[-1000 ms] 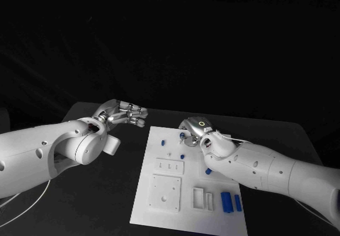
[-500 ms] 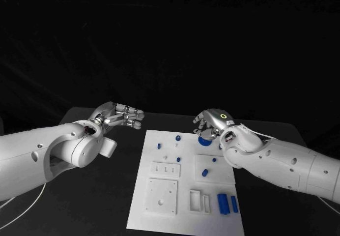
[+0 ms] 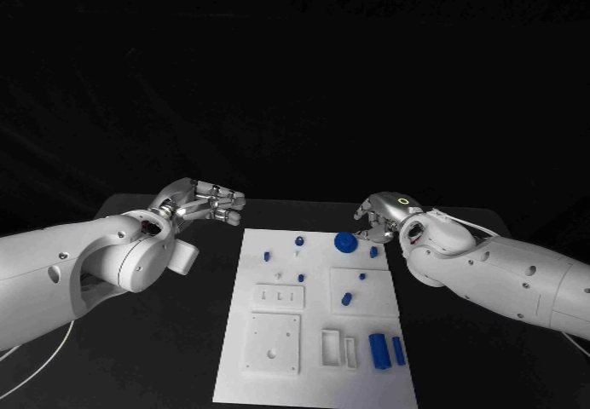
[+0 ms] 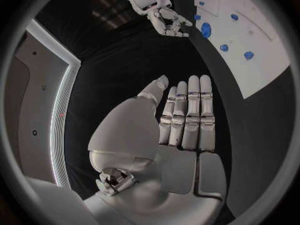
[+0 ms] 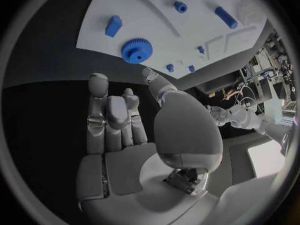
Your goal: Assemble the parts on the task board
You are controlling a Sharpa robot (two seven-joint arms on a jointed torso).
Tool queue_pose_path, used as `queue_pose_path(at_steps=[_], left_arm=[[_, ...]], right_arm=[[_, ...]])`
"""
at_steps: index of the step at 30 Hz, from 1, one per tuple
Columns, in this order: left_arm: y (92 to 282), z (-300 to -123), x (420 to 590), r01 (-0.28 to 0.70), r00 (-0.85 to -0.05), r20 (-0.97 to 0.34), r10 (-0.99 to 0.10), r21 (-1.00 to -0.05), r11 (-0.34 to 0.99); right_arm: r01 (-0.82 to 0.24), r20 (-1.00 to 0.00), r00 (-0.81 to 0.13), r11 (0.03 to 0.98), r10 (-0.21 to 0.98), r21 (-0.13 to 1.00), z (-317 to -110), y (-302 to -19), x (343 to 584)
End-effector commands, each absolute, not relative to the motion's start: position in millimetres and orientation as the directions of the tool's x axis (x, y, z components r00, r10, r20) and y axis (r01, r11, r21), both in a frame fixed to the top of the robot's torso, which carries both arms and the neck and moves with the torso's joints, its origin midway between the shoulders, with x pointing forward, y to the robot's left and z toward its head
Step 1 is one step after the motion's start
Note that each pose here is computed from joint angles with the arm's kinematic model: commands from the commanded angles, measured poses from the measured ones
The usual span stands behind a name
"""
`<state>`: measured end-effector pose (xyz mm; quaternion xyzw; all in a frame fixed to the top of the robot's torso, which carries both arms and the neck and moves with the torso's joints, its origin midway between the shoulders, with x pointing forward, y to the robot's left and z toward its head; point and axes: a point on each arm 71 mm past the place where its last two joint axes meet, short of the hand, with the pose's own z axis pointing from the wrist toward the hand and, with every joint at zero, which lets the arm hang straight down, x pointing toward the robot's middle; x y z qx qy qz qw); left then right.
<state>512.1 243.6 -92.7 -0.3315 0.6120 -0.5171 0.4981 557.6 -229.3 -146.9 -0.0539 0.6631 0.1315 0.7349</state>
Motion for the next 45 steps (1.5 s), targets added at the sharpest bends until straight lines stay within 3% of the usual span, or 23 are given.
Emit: queue_pose_path(at_steps=[1, 45], left_arm=[[241.1, -92.2, 511.8, 0.115, -0.304, -0.264, -0.915, -0.964, 0.239], [238.4, -93.1, 511.2, 0.109, -0.320, -0.263, -0.910, -0.965, 0.240]], right_arm=[[-0.257, -0.994, 0.019, 0.961, 0.112, 0.103, -152.3, -230.7, 560.5], [-0.252, -0.986, -0.087, 0.954, 0.143, 0.161, -185.9, -215.1, 573.6]])
